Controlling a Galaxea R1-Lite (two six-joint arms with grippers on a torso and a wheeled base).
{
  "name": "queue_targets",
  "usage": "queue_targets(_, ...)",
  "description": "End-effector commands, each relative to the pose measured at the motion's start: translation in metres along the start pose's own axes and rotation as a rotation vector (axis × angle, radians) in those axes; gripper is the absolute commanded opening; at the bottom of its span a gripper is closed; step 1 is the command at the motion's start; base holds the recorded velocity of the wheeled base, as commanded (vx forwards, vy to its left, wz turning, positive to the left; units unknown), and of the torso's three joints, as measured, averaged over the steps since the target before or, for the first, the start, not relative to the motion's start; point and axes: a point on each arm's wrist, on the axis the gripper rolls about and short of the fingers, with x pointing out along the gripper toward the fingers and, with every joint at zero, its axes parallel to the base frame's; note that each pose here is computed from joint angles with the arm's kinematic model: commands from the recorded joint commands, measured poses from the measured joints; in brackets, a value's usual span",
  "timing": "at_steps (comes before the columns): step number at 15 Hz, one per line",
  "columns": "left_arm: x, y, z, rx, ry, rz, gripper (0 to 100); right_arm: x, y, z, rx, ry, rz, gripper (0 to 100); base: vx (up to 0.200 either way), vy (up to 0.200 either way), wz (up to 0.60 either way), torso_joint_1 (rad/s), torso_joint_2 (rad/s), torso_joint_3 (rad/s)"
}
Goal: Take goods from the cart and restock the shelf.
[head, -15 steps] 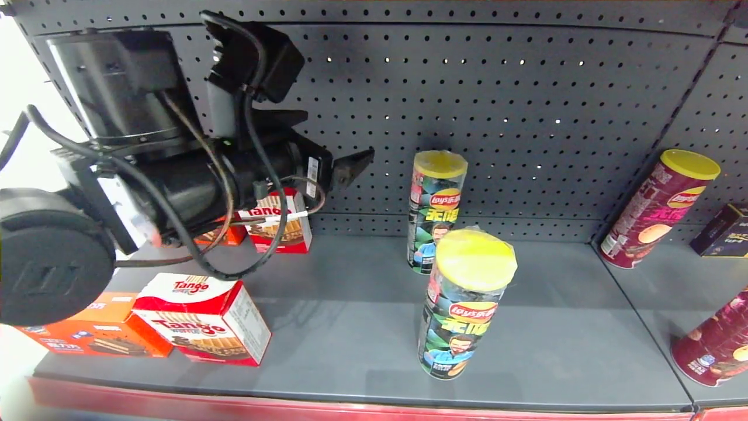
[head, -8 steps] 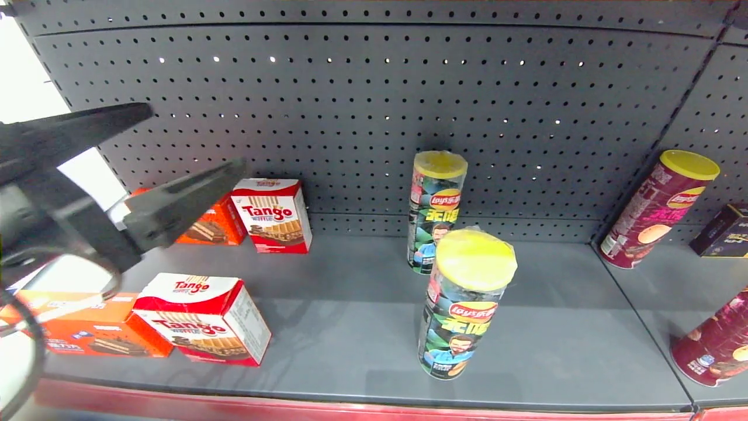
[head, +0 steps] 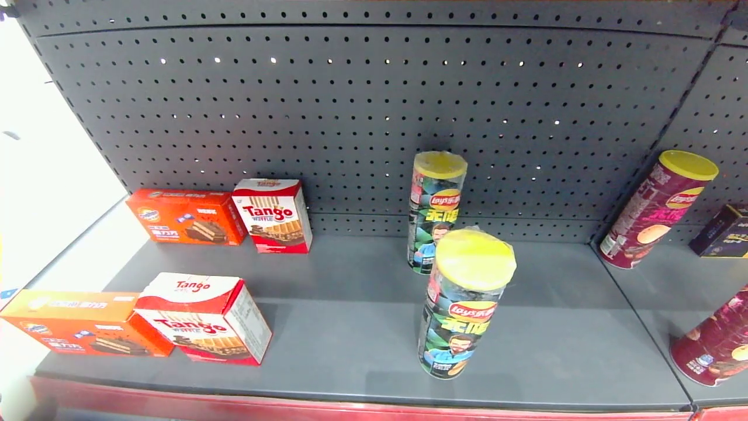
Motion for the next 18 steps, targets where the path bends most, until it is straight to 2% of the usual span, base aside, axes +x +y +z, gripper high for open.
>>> queue_targets(1, -0.037, -0.012, -0.047, -0.033, 0.024, -0.024, 100, 0.000, 0.000, 0.000, 0.000, 0.002, -0.002, 100, 0.000, 0.000, 0.00, 0.000, 0.00, 0.000)
queue_targets(2, -0.039, -0.013, -0.052, -0.036, 0.063, -0.023, 100, 0.000, 0.000, 0.000, 0.000, 0.002, -0.002, 100, 0.000, 0.000, 0.00, 0.000, 0.00, 0.000)
queue_targets(3, -0.040, -0.013, -0.054, -0.040, 0.074, -0.020, 100, 0.000, 0.000, 0.000, 0.000, 0.002, 0.000, 100, 0.000, 0.000, 0.00, 0.000, 0.00, 0.000)
queue_targets(4, -0.041, -0.014, -0.060, -0.048, 0.118, -0.018, 100, 0.000, 0.000, 0.000, 0.000, 0.002, 0.000, 100, 0.000, 0.000, 0.00, 0.000, 0.00, 0.000)
queue_targets(6, -0.043, -0.015, -0.061, -0.078, 0.113, -0.011, 100, 0.000, 0.000, 0.000, 0.000, 0.002, 0.000, 100, 0.000, 0.000, 0.00, 0.000, 0.00, 0.000)
queue_targets(8, -0.043, -0.015, -0.061, -0.080, 0.113, -0.012, 100, 0.000, 0.000, 0.000, 0.000, 0.002, 0.000, 100, 0.000, 0.000, 0.00, 0.000, 0.00, 0.000)
queue_targets(9, -0.043, -0.015, -0.061, -0.069, 0.111, -0.010, 100, 0.000, 0.000, 0.000, 0.000, 0.002, 0.000, 100, 0.000, 0.000, 0.00, 0.000, 0.00, 0.000)
queue_targets(10, -0.043, -0.015, -0.061, -0.076, 0.111, -0.011, 100, 0.000, 0.000, 0.000, 0.000, 0.000, 0.000, 100, 0.000, 0.000, 0.00, 0.000, 0.00, 0.000)
queue_targets(11, -0.043, -0.015, -0.061, -0.099, 0.111, -0.030, 100, 0.000, 0.000, 0.000, 0.000, 0.002, 0.000, 100, 0.000, 0.000, 0.00, 0.000, 0.00, 0.000)
queue_targets(12, -0.043, -0.015, -0.061, -0.091, 0.110, -0.027, 100, 0.000, 0.000, 0.000, 0.000, 0.002, 0.000, 100, 0.000, 0.000, 0.00, 0.000, 0.00, 0.000)
queue_targets(13, -0.043, -0.012, -0.061, -0.110, 0.118, 0.120, 100, 0.000, 0.000, 0.000, -0.002, 0.002, 0.000, 100, 0.000, 0.000, 0.00, 0.000, 0.00, 0.000)
queue_targets(14, -0.044, -0.010, -0.064, -0.108, 0.152, 0.229, 100, 0.000, 0.000, 0.000, 0.000, 0.002, 0.000, 100, 0.000, 0.000, 0.00, 0.000, 0.00, 0.000)
queue_targets(15, -0.045, -0.009, -0.068, -0.111, 0.201, 0.280, 100, 0.000, 0.000, 0.000, 0.000, 0.002, 0.000, 100, 0.000, 0.000, 0.00, 0.000, 0.00, 0.000)
queue_targets(17, -0.045, -0.012, -0.067, -0.116, 0.194, 0.147, 100, 0.000, 0.000, 0.000, 0.000, 0.002, 0.000, 100, 0.000, 0.000, 0.00, 0.000, 0.00, 0.000)
queue_targets(18, -0.045, -0.013, -0.067, -0.104, 0.195, 0.115, 100, 0.000, 0.000, 0.000, 0.000, 0.002, 0.000, 100, 0.000, 0.000, 0.00, 0.000, 0.00, 0.000)
